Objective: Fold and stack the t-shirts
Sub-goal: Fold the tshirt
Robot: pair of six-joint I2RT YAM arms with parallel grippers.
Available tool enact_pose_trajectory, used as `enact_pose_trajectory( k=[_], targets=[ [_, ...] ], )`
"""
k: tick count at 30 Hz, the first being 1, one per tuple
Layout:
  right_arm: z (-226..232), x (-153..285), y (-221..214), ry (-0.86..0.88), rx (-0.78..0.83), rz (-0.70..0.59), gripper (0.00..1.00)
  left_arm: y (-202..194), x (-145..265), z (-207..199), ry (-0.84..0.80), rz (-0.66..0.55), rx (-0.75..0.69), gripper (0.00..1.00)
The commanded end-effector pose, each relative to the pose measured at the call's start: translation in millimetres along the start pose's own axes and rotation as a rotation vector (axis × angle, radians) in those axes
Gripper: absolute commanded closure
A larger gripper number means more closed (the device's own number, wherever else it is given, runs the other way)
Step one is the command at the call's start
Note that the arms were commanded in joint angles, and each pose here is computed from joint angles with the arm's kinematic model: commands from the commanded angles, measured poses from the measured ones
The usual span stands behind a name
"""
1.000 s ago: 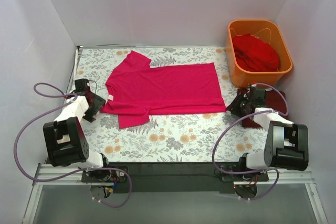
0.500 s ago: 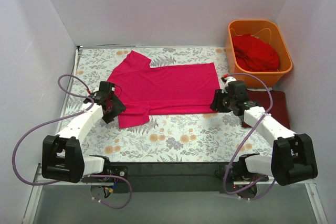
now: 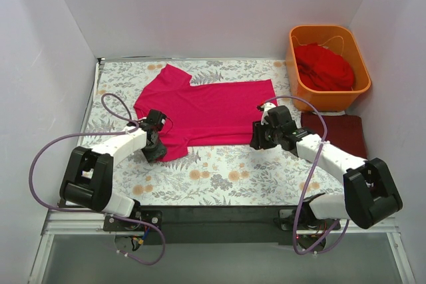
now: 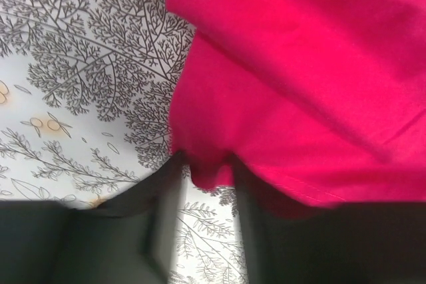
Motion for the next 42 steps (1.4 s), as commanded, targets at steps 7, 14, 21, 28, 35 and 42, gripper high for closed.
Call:
enact_pose_trajectory(
  k=[7, 14, 21, 28, 35, 42],
  targets=[
    [5.7, -2.3, 16.2, 0.019, 0.025, -0.042, 0.54, 33.3, 18.8, -33.1, -0.031, -0.145, -0.018, 1.0],
    [3.6, -3.2, 23.1, -0.001, 0.052, -0.053, 0.54, 95.7, 43.2, -111.3, -0.119, -0.324, -0.06, 1.0],
    [2.2, -6.8, 38.5, -0.012, 0.084, -0.064, 0.54, 122.5, 35.1, -152.0, -0.13, -0.371, -0.092, 1.0],
    [-1.2, -20.4, 49.1, -0.022, 0.127, -0.045, 0.55, 138.8, 16.9, -166.2, -0.128, -0.386, -0.065, 1.0],
    [-3.3, -34.3, 56.1, -0.036, 0.141, -0.027, 0.59, 145.0, -10.2, -160.9, -0.079, -0.348, 0.013, 1.0],
    [-9.3, -49.5, 53.7, -0.087, 0.139, 0.006, 0.59, 150.6, -14.4, -165.8, -0.123, -0.348, 0.039, 1.0]
  ],
)
Point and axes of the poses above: each gripper's point midway between its finger pads, its own x axis back along the fingers, its own z axis along the line the jaws close on, y = z × x, the point moved 10 cm from there along x, back along the fingers, and after that the axes turned 11 degrees about x, right-handed, at the moved point
